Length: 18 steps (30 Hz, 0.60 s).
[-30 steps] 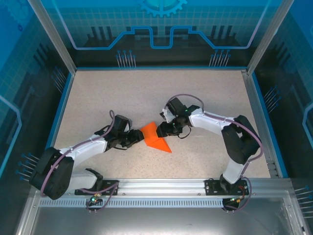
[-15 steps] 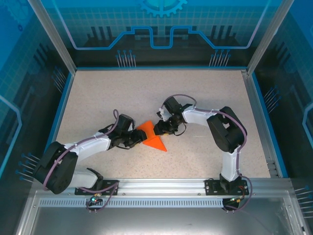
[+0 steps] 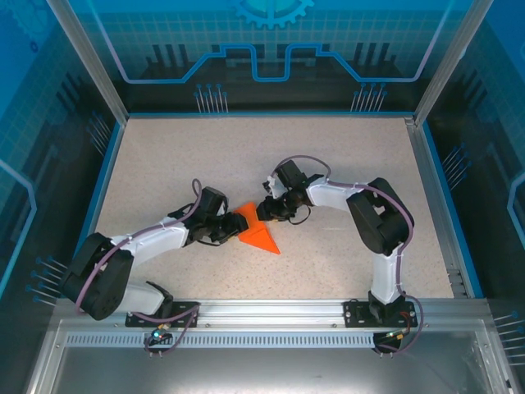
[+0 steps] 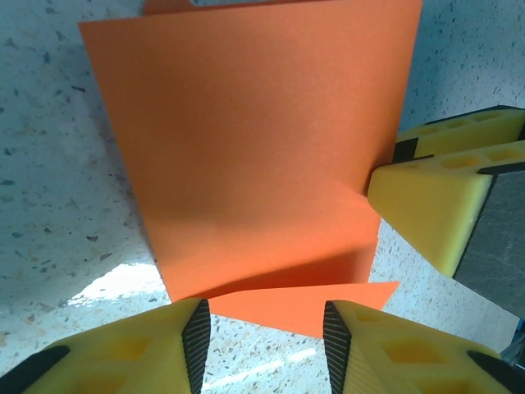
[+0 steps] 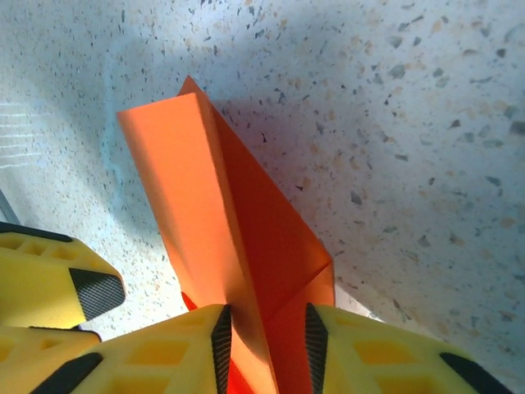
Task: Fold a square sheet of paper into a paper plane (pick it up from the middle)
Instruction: Fold the wing for the fifth time at the center of the table.
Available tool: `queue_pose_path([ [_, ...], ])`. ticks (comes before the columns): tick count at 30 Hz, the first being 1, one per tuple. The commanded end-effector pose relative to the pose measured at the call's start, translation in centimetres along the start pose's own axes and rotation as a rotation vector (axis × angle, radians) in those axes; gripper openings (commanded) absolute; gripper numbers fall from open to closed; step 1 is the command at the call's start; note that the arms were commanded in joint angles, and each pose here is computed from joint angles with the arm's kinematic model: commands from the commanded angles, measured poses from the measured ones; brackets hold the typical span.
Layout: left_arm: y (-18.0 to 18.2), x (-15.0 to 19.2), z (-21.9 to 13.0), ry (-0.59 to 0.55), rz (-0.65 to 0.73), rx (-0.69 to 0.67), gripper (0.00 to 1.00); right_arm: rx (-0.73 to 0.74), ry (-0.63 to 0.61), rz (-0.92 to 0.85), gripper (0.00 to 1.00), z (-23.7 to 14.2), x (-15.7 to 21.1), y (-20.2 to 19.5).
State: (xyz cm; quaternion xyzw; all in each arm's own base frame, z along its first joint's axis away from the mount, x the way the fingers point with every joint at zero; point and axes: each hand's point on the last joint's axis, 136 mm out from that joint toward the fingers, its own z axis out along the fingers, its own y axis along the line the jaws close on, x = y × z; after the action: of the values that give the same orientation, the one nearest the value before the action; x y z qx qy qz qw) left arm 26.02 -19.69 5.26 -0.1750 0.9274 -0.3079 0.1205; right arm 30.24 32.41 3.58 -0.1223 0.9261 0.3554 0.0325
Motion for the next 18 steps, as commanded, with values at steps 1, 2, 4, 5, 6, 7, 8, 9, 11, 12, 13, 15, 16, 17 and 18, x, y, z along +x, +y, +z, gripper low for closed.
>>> queue_pose_path([
  [1,-0.5,-0.5,0.0,-0.012,-0.006,-0.012,0.44,0.027,-0.015,0.049,0.23,0.0,0.0,-1.6],
  [2,-0.6,-0.6,0.0,-0.015,-0.007,-0.008,0.44,0.034,-0.03,0.063,0.2,-0.2,0.0,-1.9],
  [4,-0.7,-0.7,0.0,-0.018,-0.006,-0.004,0.44,0.031,-0.066,0.104,0.17,-0.7,-0.1,-2.4],
  [5,-0.8,-0.7,0.0,-0.019,-0.005,-0.001,0.44,0.026,-0.091,0.124,0.15,-1.1,-0.1,-2.6],
  [6,-0.9,-0.7,0.0,-0.019,-0.005,0.0,0.44,0.024,-0.116,0.144,0.15,-1.5,-0.1,-2.8],
  [7,-0.8,-0.7,0.0,-0.019,-0.004,-0.001,0.44,0.027,-0.133,0.162,0.15,-1.8,-0.1,-3.1],
  [8,-0.8,-0.7,0.0,-0.019,-0.006,0.0,0.44,0.035,-0.15,0.183,0.15,-2.1,0.0,-3.4],
  [9,-0.8,-0.7,0.0,-0.019,-0.009,0.002,0.44,0.042,-0.163,0.198,0.16,-2.3,0.1,-3.7],
  [11,-0.9,-0.8,0.1,-0.021,-0.008,0.007,0.44,0.051,-0.166,0.213,0.24,-2.4,0.6,-3.9],
  [12,-0.8,-0.7,0.2,-0.019,-0.009,0.007,0.44,0.059,-0.169,0.215,0.3,-2.7,0.7,-3.9],
  [13,-0.9,-0.7,0.3,-0.018,-0.01,0.008,0.44,0.064,-0.173,0.209,0.31,-3.1,0.8,-3.8],
  [15,-0.9,-0.8,0.4,-0.016,-0.015,0.011,0.44,0.106,-0.192,0.19,0.38,-4.5,1.0,-3.8],
  [16,-0.9,-0.7,0.4,-0.013,-0.018,0.013,0.44,0.127,-0.202,0.175,0.41,-5.3,1.0,-3.7],
  [17,-1.0,-0.7,0.4,-0.012,-0.019,0.015,0.44,0.147,-0.212,0.15,0.43,-6.2,1.1,-3.5],
  [18,-1.0,-0.7,0.4,-0.012,-0.02,0.014,0.44,0.151,-0.211,0.123,0.43,-6.9,1.2,-3.0],
])
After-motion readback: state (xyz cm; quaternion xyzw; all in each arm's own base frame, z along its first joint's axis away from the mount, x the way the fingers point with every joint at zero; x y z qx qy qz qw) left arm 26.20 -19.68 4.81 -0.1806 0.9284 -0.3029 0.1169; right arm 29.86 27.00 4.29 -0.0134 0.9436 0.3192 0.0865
